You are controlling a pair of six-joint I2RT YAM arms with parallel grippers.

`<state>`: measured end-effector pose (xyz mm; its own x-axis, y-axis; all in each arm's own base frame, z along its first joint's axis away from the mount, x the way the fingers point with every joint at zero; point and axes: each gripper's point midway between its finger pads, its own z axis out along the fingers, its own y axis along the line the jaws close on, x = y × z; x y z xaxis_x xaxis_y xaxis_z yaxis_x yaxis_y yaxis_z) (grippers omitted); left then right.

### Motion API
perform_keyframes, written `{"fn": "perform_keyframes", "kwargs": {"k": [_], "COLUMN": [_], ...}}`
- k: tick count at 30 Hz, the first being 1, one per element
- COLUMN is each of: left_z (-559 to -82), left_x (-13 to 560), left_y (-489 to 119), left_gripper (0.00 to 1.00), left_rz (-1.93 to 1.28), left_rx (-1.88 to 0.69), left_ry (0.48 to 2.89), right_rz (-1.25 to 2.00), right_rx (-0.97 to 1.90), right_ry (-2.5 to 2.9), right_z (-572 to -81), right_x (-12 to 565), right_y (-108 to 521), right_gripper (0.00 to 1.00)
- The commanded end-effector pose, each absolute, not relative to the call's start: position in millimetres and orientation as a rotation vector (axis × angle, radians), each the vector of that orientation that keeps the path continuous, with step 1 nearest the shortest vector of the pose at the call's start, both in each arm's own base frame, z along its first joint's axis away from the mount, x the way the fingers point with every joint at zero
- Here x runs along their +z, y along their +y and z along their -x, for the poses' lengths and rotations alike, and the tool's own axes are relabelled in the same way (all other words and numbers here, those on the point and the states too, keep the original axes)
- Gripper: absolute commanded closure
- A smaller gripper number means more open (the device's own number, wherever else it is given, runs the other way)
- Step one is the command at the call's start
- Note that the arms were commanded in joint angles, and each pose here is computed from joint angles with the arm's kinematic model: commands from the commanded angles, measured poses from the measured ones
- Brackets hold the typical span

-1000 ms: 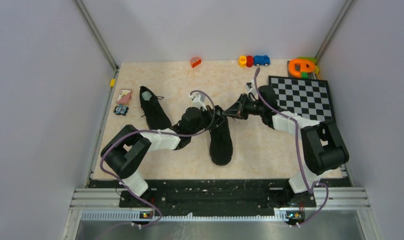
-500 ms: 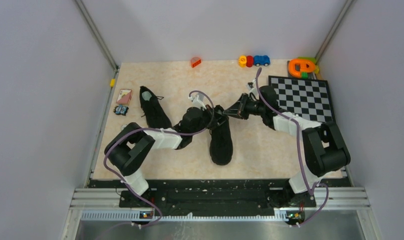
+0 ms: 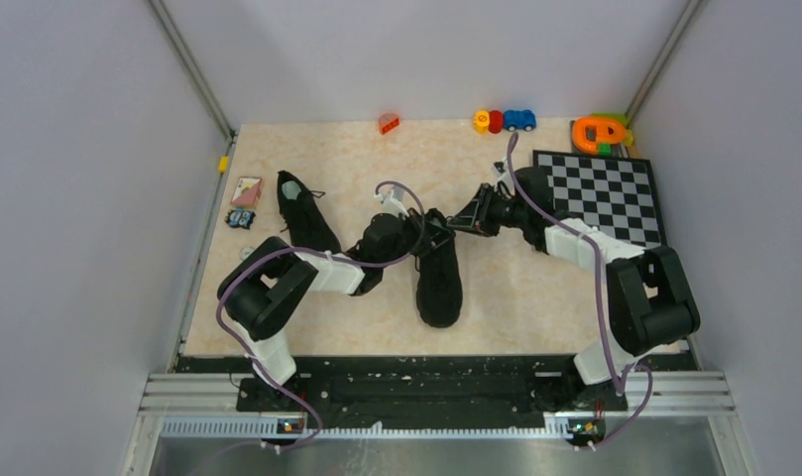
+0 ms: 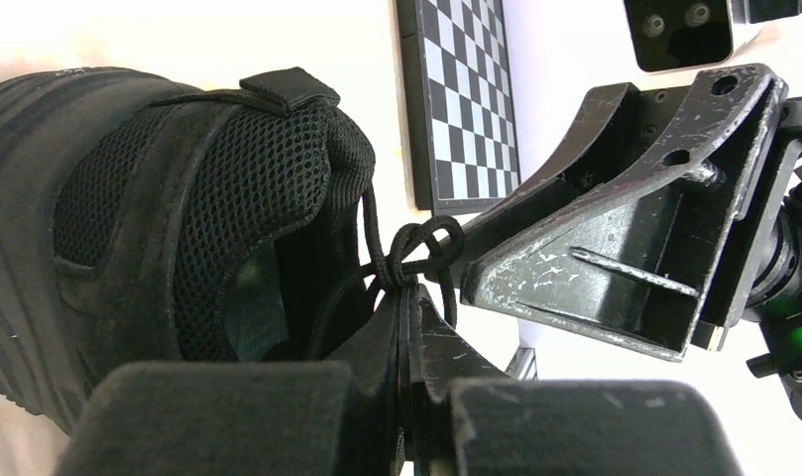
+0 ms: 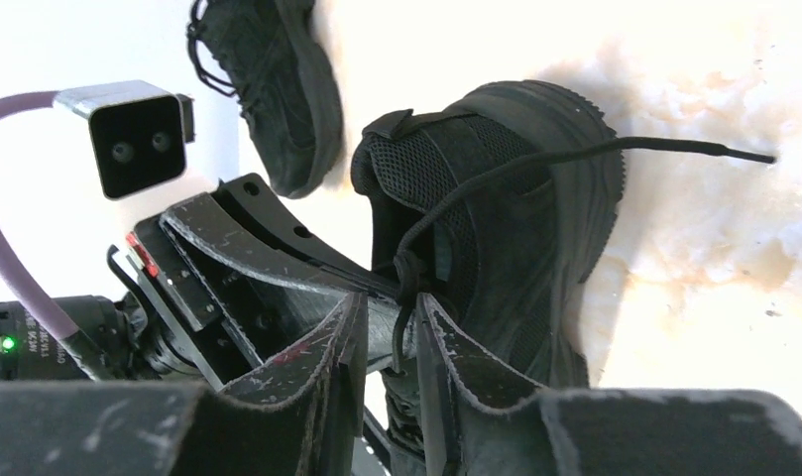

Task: Tie the shoes
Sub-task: Cross the shoelace with the shoelace.

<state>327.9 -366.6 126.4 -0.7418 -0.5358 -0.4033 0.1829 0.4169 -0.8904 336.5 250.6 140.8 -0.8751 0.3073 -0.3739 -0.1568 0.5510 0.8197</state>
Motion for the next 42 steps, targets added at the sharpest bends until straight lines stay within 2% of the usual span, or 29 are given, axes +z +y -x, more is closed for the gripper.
{"fn": "perform_keyframes", "kwargs": {"k": [1, 5, 12, 20, 25, 29, 36, 42], "left_z": [-323, -322, -321, -320, -319, -319, -318, -318], "left_x": [125, 124, 123, 126, 126, 125, 127, 130], "left_y": [-373, -374, -372, -372, -372, -371, -374, -377], "left_gripper": [1.0, 1.0, 1.0, 1.0, 1.0, 1.0, 1.0, 1.0], "left_rz": [0.26, 0.253, 0.248, 0.237, 0.237, 0.235, 0.229, 0.215], "left_rx": [-1.419, -1.417, -1.415, -1.412, -1.412, -1.413, -1.424, -1.438], "left_ry": [2.013, 2.017, 2.023, 2.019, 2.02, 2.023, 2.028, 2.033], "right_rz": [-0.023, -0.006, 0.006, 0.016, 0.025, 0.057, 0.145, 0.165], "right_rx": [1.223, 1.216, 1.186, 1.192, 1.186, 1.155, 1.067, 1.103], "right_ry": [2.266, 2.273, 2.288, 2.31, 2.303, 2.294, 2.261, 2.258], "right_z": [-346, -350, -354, -356, -357, -359, -354, -349], "right_x": [162, 162, 161, 154, 157, 163, 192, 198], "right_y": [253, 254, 253, 256, 256, 254, 254, 259], "right_gripper": [0.74, 0.74, 0.81, 0.8, 0.87, 1.0, 1.0, 1.0]}}
